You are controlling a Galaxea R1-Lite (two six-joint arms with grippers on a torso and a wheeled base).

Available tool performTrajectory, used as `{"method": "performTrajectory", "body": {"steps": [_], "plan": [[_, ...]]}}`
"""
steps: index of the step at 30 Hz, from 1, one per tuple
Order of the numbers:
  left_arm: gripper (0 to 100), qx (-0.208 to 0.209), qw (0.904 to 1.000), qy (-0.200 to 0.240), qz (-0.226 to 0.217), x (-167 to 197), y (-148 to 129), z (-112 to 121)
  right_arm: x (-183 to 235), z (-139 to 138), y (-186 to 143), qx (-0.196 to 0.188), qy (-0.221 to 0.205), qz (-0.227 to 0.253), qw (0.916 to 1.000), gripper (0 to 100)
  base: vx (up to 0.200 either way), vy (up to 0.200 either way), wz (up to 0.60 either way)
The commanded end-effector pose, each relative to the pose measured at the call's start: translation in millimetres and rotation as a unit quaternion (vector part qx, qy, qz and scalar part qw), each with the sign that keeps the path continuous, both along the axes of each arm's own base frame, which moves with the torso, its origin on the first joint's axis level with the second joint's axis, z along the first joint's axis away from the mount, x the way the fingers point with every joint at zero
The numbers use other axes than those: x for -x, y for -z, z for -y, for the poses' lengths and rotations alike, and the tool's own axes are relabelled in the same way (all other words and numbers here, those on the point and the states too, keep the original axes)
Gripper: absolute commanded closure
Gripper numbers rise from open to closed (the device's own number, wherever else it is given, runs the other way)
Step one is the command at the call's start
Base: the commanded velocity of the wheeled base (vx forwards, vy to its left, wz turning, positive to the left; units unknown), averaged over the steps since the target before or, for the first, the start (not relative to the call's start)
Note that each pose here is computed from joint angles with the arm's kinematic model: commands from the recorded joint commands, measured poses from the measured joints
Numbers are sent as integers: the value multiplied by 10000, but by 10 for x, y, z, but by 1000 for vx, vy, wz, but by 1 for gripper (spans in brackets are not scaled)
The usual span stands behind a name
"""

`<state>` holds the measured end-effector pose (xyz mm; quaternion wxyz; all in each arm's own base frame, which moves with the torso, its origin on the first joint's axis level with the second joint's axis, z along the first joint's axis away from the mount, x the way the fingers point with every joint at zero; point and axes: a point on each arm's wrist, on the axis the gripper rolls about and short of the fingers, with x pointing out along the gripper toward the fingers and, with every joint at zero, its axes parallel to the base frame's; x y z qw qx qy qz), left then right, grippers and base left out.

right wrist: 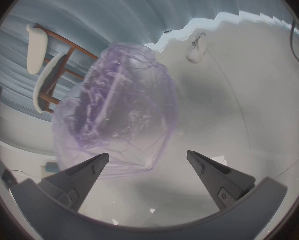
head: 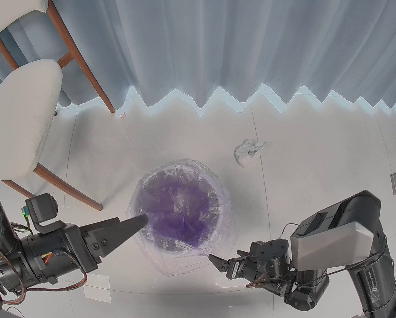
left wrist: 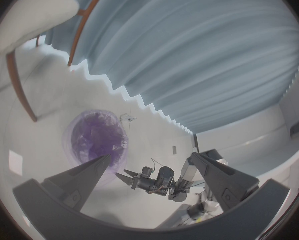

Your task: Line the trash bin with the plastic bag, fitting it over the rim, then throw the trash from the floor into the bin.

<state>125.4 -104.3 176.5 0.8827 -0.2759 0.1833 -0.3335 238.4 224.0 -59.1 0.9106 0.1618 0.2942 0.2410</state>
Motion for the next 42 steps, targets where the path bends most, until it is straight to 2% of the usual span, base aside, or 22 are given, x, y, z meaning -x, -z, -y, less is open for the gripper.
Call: {"method": "performTrajectory", "body": {"steps": [1,3,4,5,6,10,12,15,18,24,25,31,33,38,39,40,42], "plan": [[0,797,9945,-341,-589,97,-3,-158,263,133,-508,-945,-949,-375,9903,0,0,0,0],[0,644,9931,-574,-792,95,109,-233,280,143,-569,-1156,-1069,-520,9862,0,0,0,0],[0,496,9918,-658,-978,100,191,-258,287,152,-559,-1177,-1083,-622,9852,0,0,0,0],[0,496,9918,-658,-978,100,191,-258,287,152,-559,-1177,-1083,-622,9852,0,0,0,0],[0,207,9879,-718,-1359,105,325,-266,284,161,-526,-1117,-1064,-721,9854,0,0,0,0],[0,-119,9788,-881,-1843,54,455,-251,310,175,-591,-1226,-1196,-753,9823,0,0,0,0],[0,-179,9767,-951,-1914,62,495,-264,372,220,-708,-1349,-1437,-754,9775,0,0,0,0],[0,-278,9704,-1089,-2137,100,618,-325,447,278,-896,-1664,-1882,-845,9642,0,0,0,0],[0,-399,9659,-1129,-2295,129,703,-347,465,307,-991,-1902,-1943,-987,9572,0,0,0,0],[0,-379,9618,-1317,-2369,93,723,-387,436,285,-900,-1857,-1909,-1101,9576,0,0,0,0],[0,-437,9582,-1404,-2453,34,745,-377,423,274,-863,-1827,-1894,-1116,9583,0,0,0,0],[0,-463,9556,-1480,-2506,-76,773,-345,372,298,-868,-1862,-1796,-1026,9605,0,0,0,0],[0,-560,9520,-1546,-2582,-197,850,-306,369,302,-882,-1905,-1795,-963,9603,0,0,0,0],[0,-567,9504,-1643,-2580,-345,940,-279,377,303,-879,-1883,-1801,-958,9607,0,0,0,0],[0,-715,9445,-1693,-2724,-400,1034,-261,372,304,-885,-1888,-1807,-941,9606,0,0,0,0],[0,-742,9436,-1705,-2739,-408,1048,-258,372,305,-885,-1887,-1800,-938,9608,0,0,0,0],[0,-1146,9322,-1811,-2917,-482,1212,-233,375,307,-887,-1884,-1810,-935,9607,0,0,0,0]]}}
